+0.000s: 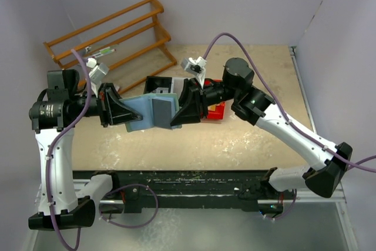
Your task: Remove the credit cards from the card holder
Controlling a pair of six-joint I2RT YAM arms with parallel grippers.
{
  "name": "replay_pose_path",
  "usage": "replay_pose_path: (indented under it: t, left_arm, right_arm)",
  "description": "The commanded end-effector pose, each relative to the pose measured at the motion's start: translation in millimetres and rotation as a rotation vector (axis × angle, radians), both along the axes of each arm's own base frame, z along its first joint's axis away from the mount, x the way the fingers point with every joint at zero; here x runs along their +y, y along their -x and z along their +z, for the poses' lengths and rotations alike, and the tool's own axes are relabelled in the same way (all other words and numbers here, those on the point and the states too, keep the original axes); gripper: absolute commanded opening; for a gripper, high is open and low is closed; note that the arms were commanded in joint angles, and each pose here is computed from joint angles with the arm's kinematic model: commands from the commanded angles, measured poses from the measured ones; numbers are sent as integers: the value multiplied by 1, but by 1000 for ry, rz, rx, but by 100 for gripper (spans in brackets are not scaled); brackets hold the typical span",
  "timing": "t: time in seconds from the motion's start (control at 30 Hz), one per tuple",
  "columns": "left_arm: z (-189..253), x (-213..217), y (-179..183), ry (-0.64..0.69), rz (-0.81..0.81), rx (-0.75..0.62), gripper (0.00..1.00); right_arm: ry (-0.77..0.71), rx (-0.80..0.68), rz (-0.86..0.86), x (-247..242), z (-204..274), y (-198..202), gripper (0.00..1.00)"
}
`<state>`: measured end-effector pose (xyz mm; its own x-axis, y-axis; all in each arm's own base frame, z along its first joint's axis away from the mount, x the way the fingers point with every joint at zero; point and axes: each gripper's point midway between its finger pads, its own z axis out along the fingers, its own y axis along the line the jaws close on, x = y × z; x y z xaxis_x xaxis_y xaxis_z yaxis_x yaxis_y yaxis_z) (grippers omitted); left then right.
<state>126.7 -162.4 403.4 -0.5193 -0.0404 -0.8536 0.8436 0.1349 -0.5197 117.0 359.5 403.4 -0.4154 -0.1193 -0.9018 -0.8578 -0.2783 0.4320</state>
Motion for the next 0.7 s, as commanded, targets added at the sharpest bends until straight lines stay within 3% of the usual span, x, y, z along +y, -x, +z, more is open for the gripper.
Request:
replay_pose_path:
  t: [0.0, 0.27, 0.67]
  left_arm:
    - [14, -1, 8, 31, -29, -52, 0]
    - [16, -1, 8, 30, -30, -56, 0]
    - [19, -1, 6, 33, -32, -55, 0]
  right_arm:
    - [-41, -39, 5, -6, 18, -1, 30]
    - [-60, -62, -14, -24, 30, -11, 30]
    - [-56, -26, -115, -13, 25, -33, 25]
